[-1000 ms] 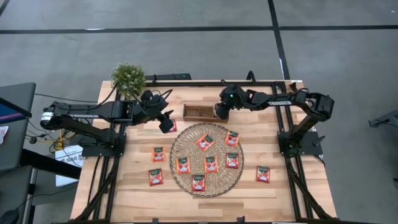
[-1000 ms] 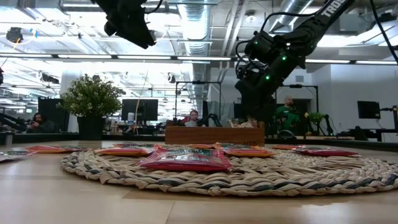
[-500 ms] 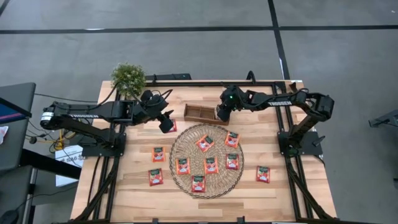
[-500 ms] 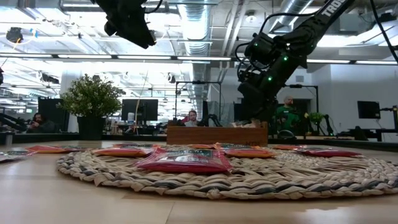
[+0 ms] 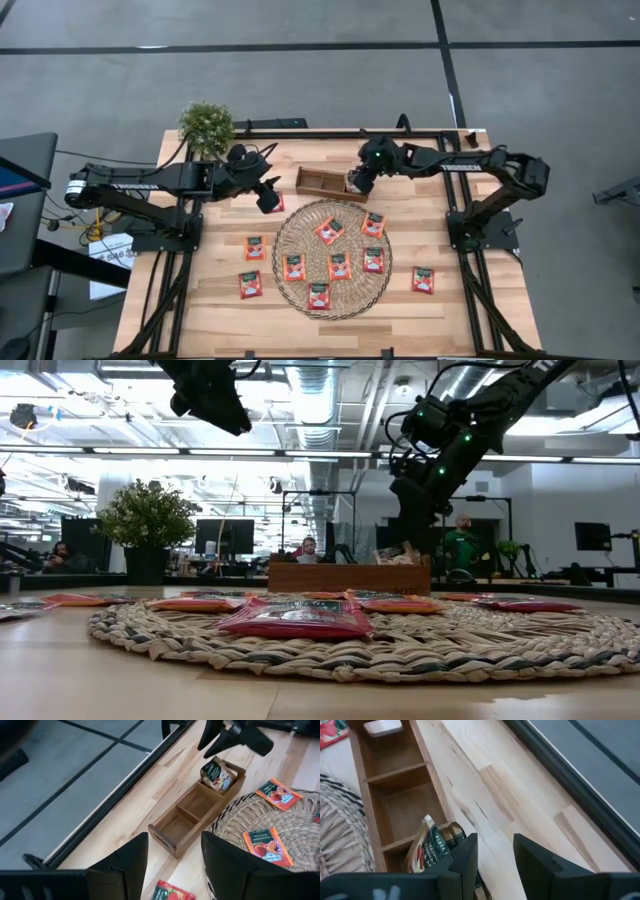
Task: Pick & Place Tea
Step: Adjust the brown tea bags in the wooden organizer
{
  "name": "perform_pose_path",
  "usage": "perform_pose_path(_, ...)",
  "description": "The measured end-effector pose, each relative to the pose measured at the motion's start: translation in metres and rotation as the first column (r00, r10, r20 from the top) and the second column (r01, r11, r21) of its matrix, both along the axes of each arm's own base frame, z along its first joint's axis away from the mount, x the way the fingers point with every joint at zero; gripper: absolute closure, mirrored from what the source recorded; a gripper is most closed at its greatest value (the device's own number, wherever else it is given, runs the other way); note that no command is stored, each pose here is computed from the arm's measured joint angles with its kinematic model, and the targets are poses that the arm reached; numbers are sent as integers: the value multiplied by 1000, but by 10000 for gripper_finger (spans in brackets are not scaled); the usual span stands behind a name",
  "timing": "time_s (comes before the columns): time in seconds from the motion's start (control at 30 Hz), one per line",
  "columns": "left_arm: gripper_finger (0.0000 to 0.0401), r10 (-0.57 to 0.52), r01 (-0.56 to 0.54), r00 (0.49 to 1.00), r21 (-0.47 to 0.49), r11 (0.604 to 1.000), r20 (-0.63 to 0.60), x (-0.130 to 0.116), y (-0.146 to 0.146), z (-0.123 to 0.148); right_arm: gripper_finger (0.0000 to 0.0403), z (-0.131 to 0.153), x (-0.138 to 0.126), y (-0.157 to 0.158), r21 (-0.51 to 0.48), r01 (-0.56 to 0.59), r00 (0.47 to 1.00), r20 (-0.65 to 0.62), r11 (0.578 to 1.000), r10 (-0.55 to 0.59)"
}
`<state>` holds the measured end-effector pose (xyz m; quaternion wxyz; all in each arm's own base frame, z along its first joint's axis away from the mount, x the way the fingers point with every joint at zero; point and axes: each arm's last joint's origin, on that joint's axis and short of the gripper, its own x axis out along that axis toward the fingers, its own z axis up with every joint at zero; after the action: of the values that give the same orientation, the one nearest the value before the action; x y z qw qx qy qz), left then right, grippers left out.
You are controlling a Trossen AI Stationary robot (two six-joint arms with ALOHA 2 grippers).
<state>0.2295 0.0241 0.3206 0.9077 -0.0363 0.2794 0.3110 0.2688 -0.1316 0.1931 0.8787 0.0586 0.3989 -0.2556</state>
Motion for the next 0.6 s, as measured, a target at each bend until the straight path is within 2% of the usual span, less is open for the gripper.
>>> perform_pose_path(0.3, 224, -5, 5, 1000, 6, 1000, 9, 1, 0, 1, 286, -16, 1, -2, 30, 9, 997, -72, 999, -7)
perform_pose_path(0.6, 224, -6, 6, 1000, 7, 1000, 8, 1, 0, 1, 323, -8, -4, 3, 31, -13, 996, -93, 999, 16)
